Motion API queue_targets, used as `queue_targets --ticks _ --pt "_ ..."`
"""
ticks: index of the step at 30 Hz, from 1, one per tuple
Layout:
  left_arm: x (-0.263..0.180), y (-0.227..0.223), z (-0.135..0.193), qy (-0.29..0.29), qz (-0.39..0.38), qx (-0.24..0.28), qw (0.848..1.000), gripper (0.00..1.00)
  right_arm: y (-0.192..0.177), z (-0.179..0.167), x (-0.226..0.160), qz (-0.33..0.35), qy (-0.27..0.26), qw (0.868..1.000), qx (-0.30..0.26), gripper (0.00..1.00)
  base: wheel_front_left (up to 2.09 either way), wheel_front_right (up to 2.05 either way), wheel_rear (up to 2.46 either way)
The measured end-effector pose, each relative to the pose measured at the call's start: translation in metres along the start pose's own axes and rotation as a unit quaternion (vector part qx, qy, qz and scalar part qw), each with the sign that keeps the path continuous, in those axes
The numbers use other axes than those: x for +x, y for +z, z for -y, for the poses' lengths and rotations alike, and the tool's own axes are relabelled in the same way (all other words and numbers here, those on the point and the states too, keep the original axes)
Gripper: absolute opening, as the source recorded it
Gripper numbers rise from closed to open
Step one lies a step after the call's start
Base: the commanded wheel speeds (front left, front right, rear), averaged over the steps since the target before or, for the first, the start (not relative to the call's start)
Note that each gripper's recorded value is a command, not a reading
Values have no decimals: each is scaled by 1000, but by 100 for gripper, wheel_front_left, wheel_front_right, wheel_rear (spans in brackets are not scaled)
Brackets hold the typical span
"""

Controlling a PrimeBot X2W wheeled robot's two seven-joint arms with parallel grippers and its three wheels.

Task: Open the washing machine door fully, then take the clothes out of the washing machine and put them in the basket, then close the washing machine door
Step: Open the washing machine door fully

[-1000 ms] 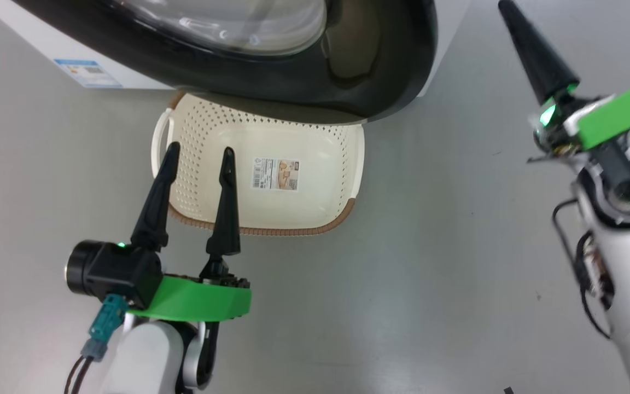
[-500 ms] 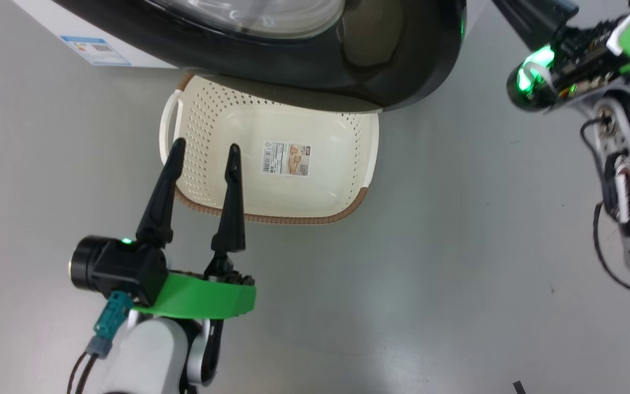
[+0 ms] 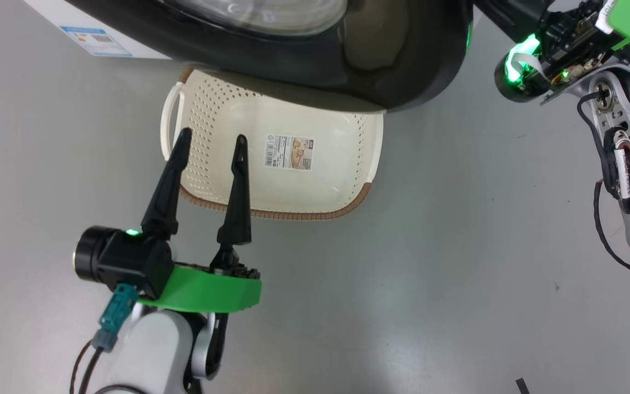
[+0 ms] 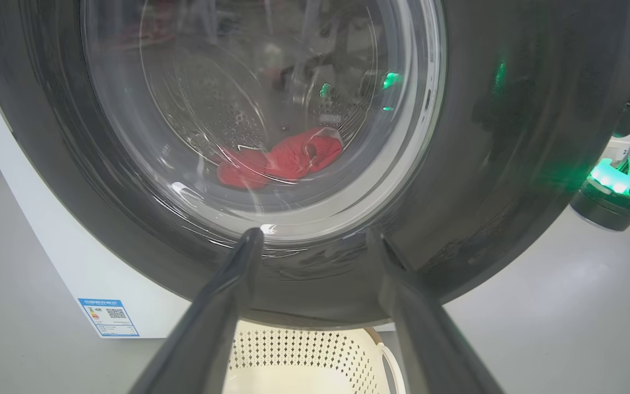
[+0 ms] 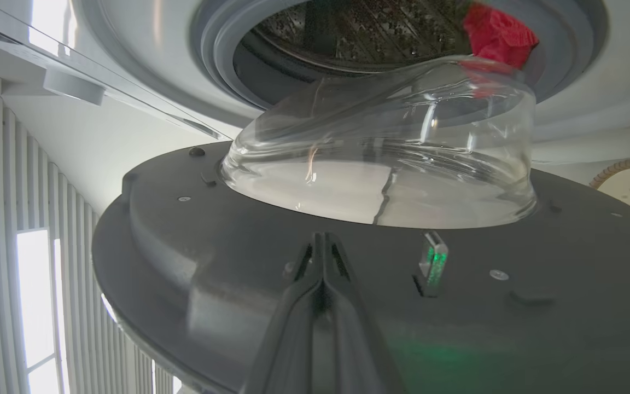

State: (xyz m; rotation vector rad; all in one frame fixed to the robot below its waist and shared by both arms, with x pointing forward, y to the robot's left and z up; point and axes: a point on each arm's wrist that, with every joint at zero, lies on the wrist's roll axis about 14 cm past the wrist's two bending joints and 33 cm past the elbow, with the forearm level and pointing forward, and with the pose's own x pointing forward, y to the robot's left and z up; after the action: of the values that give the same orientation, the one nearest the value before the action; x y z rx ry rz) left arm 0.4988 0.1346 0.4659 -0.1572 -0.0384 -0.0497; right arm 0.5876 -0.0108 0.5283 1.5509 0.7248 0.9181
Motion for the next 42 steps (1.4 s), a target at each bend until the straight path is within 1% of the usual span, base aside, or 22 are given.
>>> queue_targets --ticks 4,10,19,30,42 --pt "-1 1 0 0 1 1 1000 100 -9 -9 3 -23 12 1000 -1 0 0 0 0" --pt "-4 9 0 0 6 3 1000 100 -30 -22 5 -59 23 998 -17 0 0 0 0" --pt "-14 30 -2 4 23 7 1000 100 -60 -24 -5 -81 13 996 -18 0 0 0 0" --pt "-44 52 -13 26 36 10 999 100 -103 -23 -10 -111 -2 994 -9 0 0 0 0" --pt "-77 76 -35 61 56 12 996 100 -159 -17 -1 -176 -26 984 -14 0 0 0 0"
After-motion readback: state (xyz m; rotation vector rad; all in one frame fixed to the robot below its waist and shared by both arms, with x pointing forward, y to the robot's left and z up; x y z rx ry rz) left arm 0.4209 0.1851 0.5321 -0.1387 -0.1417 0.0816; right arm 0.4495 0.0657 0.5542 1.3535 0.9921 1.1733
